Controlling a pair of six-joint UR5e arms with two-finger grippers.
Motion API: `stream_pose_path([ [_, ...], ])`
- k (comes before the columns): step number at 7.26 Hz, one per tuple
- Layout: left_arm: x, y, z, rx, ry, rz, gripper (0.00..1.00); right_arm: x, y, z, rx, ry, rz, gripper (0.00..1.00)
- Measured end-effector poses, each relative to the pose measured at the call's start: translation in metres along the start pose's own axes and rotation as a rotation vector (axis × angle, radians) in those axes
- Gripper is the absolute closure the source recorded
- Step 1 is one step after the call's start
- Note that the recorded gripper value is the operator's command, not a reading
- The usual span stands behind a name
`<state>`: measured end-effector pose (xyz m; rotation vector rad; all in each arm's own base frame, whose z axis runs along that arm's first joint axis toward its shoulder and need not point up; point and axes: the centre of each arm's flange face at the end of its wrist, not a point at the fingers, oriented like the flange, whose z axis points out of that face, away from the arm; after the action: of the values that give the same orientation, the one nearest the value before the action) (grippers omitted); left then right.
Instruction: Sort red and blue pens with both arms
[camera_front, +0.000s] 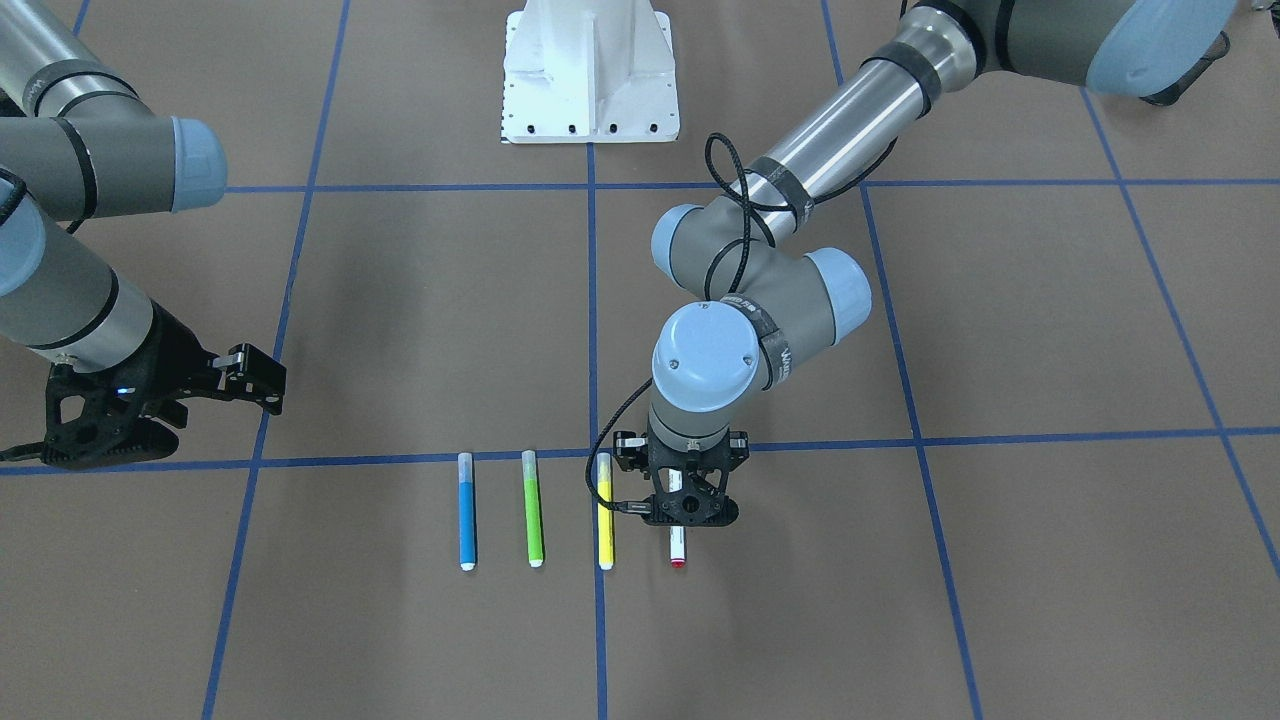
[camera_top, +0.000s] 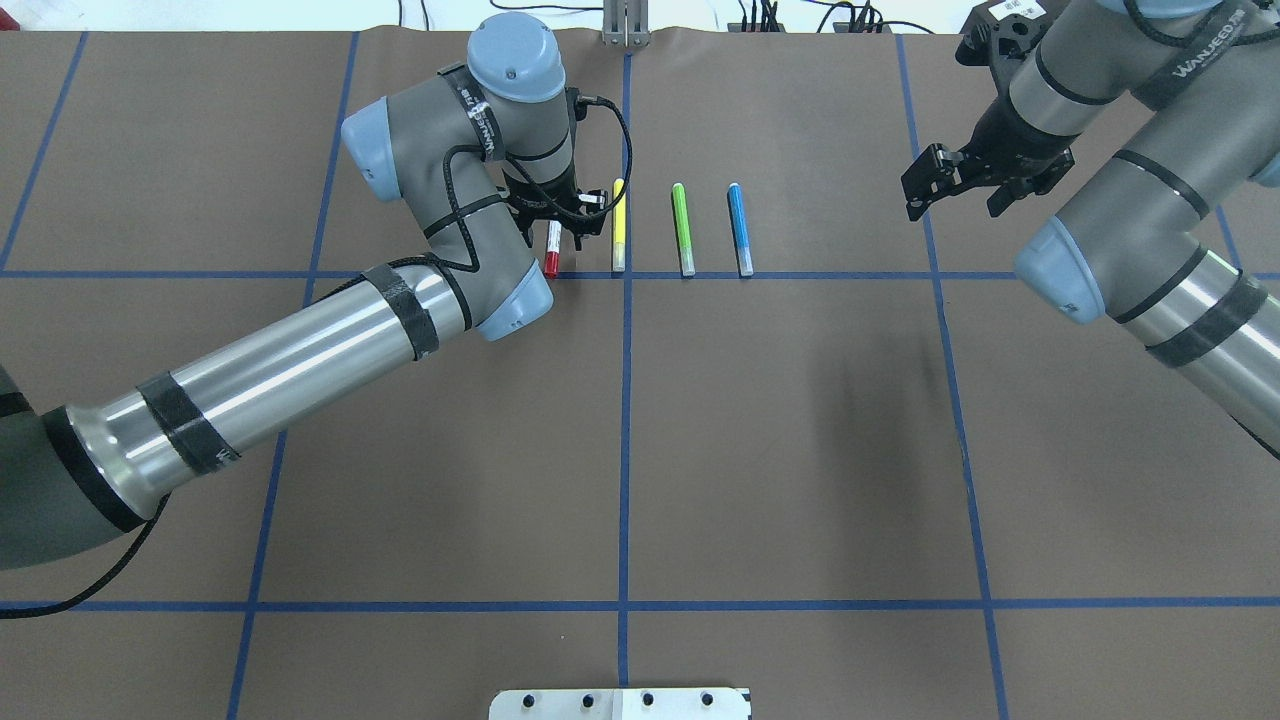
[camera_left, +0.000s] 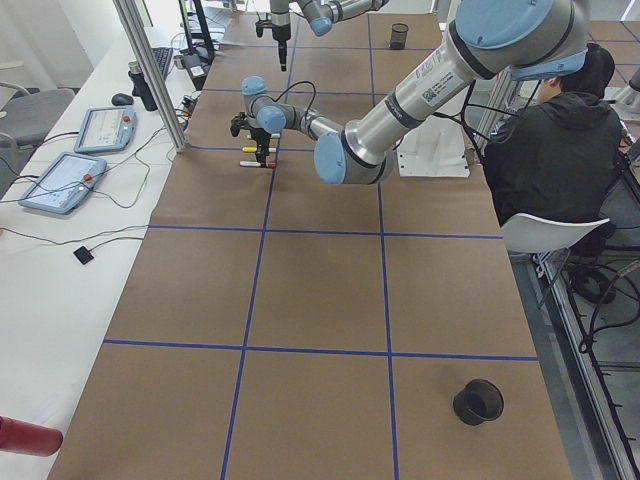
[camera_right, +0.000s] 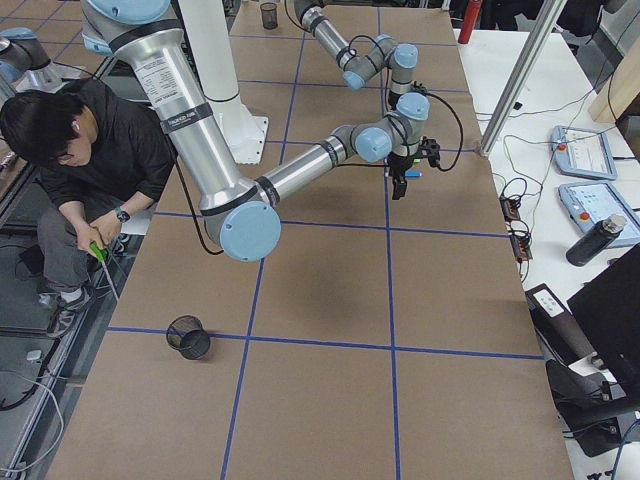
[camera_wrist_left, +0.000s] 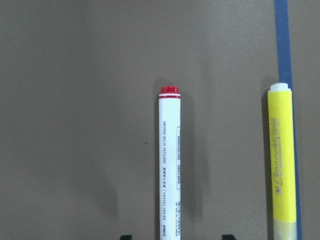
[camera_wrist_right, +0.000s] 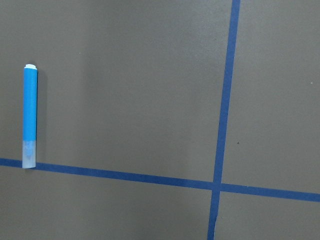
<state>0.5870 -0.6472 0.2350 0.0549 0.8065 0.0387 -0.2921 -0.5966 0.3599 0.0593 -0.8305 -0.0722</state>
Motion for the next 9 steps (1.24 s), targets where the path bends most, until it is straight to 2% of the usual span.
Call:
stream_pose_path([
  [2, -0.0021, -0.0004, 0.0063, 0.002, 0.005, 0.004, 0.51, 0.0018, -0.0008, 0.0025, -0.004, 0.003, 0.003, 0.00],
  [9, 0.0011, 0.0041, 0.0105, -0.004, 0.005, 0.010, 0.64, 0.0073, -0.0032, 0.0088, -0.013, 0.011, 0.013, 0.00],
])
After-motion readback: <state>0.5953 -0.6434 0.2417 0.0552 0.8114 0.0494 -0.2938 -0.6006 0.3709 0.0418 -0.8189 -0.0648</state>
